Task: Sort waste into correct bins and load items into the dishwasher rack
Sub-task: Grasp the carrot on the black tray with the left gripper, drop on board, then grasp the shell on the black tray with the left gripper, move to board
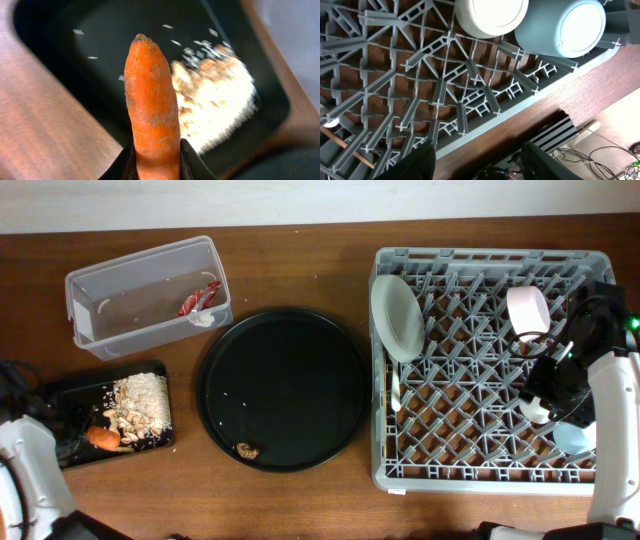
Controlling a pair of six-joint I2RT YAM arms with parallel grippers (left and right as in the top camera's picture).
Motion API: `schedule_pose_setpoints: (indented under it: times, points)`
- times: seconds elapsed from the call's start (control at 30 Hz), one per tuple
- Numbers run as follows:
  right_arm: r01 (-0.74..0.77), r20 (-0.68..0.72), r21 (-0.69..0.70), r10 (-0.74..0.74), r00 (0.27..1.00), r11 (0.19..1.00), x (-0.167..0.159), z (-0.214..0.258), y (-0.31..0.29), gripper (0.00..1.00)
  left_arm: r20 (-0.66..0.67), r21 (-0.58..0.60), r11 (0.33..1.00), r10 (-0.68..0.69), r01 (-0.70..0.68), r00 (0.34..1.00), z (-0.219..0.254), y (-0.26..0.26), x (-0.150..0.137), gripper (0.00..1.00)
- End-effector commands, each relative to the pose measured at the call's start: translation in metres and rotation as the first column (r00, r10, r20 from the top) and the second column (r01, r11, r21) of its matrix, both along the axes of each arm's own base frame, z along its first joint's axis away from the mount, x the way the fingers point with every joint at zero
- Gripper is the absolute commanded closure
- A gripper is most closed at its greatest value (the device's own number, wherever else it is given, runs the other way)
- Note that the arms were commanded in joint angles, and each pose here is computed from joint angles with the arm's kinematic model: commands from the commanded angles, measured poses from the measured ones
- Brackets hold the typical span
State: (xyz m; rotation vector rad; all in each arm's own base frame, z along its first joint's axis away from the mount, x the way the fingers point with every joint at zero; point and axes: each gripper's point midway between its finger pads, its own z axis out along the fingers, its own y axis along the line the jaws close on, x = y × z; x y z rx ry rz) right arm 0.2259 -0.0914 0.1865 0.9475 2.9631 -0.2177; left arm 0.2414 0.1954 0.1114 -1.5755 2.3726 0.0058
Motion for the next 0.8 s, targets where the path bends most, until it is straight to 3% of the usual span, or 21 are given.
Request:
schedule_pose_setpoints:
  times: [0.0, 0.13, 0.17, 0.27, 0.33, 0.37, 0.43, 0.5, 0.57, 0.63, 0.7, 0.77]
  points:
    - [-0.005, 0.016, -0.002, 0.005, 1.0, 1.0, 0.0, 0.004, 0.0, 0.42, -0.088, 0.026, 0.991, 0.133, -0.131, 0.987, -0.026, 0.021, -0.014, 0.95]
    - [-0.005, 0.017, 0.002, 0.005, 1.0, 1.0, 0.0, 0.004, 0.001, 0.42, -0.131, -0.013, 0.987, 0.158, -0.161, 0.979, -0.061, 0.028, -0.006, 0.93]
    - [-0.005, 0.017, 0.002, 0.005, 1.0, 1.0, 0.0, 0.004, 0.001, 0.42, -0.147, -0.023, 0.987, 0.156, -0.161, 0.977, -0.068, 0.028, -0.006, 0.87]
    - [-0.005, 0.017, 0.002, 0.005, 1.0, 1.0, 0.0, 0.004, 0.001, 0.42, -0.185, -0.047, 0.986, 0.15, -0.161, 0.971, -0.085, 0.027, -0.007, 0.83]
    - [-0.005, 0.017, 0.001, 0.005, 1.0, 1.0, 0.0, 0.004, 0.001, 0.42, -0.198, -0.056, 0.985, 0.148, -0.162, 0.969, -0.089, 0.025, -0.009, 0.67]
    - [-0.005, 0.017, 0.001, 0.005, 1.0, 1.0, 0.0, 0.004, 0.001, 0.42, -0.197, -0.056, 0.985, 0.148, -0.162, 0.969, -0.089, 0.025, -0.009, 0.42]
    - [-0.005, 0.017, 0.002, 0.005, 1.0, 1.0, 0.0, 0.004, 0.001, 0.42, -0.195, -0.059, 0.985, 0.147, -0.161, 0.97, -0.089, 0.025, -0.008, 0.31]
    - [-0.005, 0.017, 0.001, 0.005, 1.0, 1.0, 0.0, 0.004, 0.001, 0.42, -0.133, -0.129, 0.985, 0.097, -0.114, 0.986, -0.082, 0.016, 0.007, 0.28]
    - [-0.005, 0.017, 0.001, 0.005, 1.0, 1.0, 0.0, 0.004, 0.001, 0.42, 0.019, -0.159, 0.987, -0.027, 0.03, 0.999, -0.038, -0.005, 0.045, 0.26]
    - [-0.005, 0.017, 0.001, 0.005, 1.0, 1.0, 0.0, 0.004, 0.001, 0.42, 0.113, -0.109, 0.962, -0.24, 0.252, 0.964, -0.003, -0.058, 0.075, 0.26]
    - [-0.005, 0.017, 0.001, 0.005, 1.0, 1.0, 0.001, 0.004, 0.001, 0.42, 0.047, -0.165, 0.842, -0.514, 0.514, 0.856, -0.008, -0.153, 0.074, 0.22]
    - [-0.005, 0.017, 0.001, 0.005, 1.0, 1.0, 0.001, 0.004, 0.001, 0.42, -0.016, -0.225, 0.701, -0.698, 0.677, 0.716, -0.03, -0.226, 0.056, 0.17]
